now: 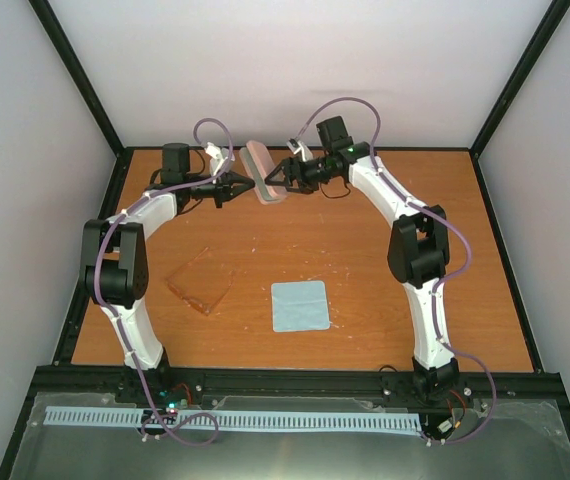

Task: Organize the sunglasses
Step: Open the sunglasses case.

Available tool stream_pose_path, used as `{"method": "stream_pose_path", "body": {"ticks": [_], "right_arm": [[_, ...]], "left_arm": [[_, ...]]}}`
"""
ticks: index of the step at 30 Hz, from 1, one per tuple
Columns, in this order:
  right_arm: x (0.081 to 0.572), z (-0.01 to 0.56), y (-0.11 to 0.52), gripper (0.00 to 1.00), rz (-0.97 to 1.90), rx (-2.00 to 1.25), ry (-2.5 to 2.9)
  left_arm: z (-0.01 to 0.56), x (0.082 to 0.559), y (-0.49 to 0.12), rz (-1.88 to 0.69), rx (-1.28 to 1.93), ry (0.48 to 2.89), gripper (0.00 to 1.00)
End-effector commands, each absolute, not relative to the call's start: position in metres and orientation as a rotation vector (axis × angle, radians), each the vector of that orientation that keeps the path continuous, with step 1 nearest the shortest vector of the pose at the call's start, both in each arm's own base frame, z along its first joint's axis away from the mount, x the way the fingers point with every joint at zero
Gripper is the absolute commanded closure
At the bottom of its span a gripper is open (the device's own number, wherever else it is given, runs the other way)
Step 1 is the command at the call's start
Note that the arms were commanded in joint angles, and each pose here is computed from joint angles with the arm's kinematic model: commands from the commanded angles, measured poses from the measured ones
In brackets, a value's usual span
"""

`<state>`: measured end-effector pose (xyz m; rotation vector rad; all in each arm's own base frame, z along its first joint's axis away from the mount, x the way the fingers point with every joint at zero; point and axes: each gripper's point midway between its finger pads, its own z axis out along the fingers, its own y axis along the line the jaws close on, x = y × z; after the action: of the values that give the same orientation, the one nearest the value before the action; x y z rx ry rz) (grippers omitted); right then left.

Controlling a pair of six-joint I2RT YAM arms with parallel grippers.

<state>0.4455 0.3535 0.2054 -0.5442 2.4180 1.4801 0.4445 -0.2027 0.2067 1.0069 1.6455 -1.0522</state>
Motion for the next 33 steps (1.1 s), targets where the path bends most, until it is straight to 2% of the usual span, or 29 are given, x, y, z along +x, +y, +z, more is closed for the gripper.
{"method": "stream_pose_path", "body": {"ticks": [1,8,18,21,24,25,33], "right_arm": [[0.424,0.276,0.367,0.97,1.636,-0.703,2.208],[0.414,0.289,0.365,0.97,1.673,-0.726,2.190],[0.415,0.275,0.362,0.97,1.646,-0.701,2.243],[0.418,0.258,0.356,0.97,1.591,-0.668,2.301],[0.419,0.228,0.342,0.97,1.595,-0.614,2.364],[0.419,0.218,0.336,0.97,1.606,-0.599,2.380],[0.408,0.148,0.302,0.97,1.684,-0.545,2.519]], "left_arm": [[0.181,0.456,-0.201,-0.967,1.004,1.695,0.99],[0.160,0.458,-0.199,-0.932,1.011,1.728,0.99],[0.153,0.463,-0.196,-0.869,1.016,1.737,0.99],[0.151,0.467,-0.192,-0.822,1.005,1.766,0.93],[0.157,0.474,-0.181,-0.769,0.975,1.791,0.74],[0.162,0.476,-0.176,-0.757,0.964,1.792,0.71],[0.184,0.473,-0.122,-0.641,0.901,1.829,0.69]]}}
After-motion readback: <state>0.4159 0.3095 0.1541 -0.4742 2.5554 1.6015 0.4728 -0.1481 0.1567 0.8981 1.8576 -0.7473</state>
